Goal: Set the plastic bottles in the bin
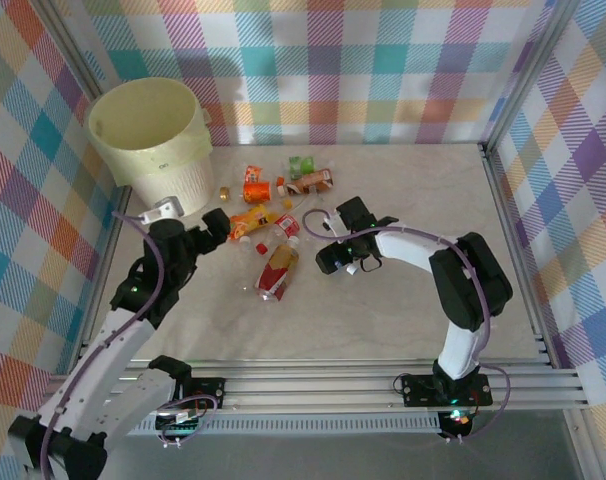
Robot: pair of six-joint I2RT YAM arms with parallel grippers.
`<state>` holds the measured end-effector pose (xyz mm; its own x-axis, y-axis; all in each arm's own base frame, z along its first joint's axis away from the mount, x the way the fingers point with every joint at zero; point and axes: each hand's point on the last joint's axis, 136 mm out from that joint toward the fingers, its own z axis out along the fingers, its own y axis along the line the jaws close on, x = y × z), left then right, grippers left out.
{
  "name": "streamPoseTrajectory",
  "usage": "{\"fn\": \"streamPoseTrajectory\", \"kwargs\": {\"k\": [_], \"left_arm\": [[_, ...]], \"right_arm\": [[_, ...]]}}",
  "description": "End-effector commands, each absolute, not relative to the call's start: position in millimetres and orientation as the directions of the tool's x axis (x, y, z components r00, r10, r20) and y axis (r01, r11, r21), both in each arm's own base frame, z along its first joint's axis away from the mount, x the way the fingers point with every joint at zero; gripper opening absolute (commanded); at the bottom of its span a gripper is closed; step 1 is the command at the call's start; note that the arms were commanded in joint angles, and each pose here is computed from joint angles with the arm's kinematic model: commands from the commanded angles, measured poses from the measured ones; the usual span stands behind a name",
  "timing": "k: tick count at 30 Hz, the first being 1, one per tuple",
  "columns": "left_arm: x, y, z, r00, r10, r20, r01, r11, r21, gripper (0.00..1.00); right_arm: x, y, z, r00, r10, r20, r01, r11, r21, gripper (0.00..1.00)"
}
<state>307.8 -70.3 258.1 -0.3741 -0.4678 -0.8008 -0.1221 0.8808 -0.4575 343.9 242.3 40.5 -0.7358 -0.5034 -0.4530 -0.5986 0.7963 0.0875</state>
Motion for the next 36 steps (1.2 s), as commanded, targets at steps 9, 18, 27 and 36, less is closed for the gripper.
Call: {"fn": "streamPoseTrajectory", "kwargs": {"k": [9, 18, 27, 36], "left_arm": [[335.7, -115.9, 254.5, -0.4, -0.419, -0.815, -0.137, 0.907, -0.398, 1.0], [343.6, -125.9, 248.1, -0.407, -0.414, -0.814, -0.159, 0.91, -0.384, 1.0], [345.1, -135.3, 245.8, -0.396, -0.419, -0.817, -0.103, 0.904, -0.414, 1.0], [348.1, -154.5, 236.0, -0.456, -0.391, -0.8, -0.07, 0.911, -0.405, 1.0]], "right_arm": [[339.2, 248.1, 31.8, -0.783, -0.446, -0.433, -0.553, 0.818, 0.158, 0.91], [332.7, 250.7, 30.6, -0.799, -0.419, -0.431, -0.537, 0.82, 0.198, 0.76], [336.3, 245.9, 43.4, -0.781, -0.382, -0.494, -0.519, 0.836, 0.175, 0.59], [332.3, 244.9, 80.8, -0.729, -0.328, -0.6, -0.518, 0.838, 0.172, 0.45]]}}
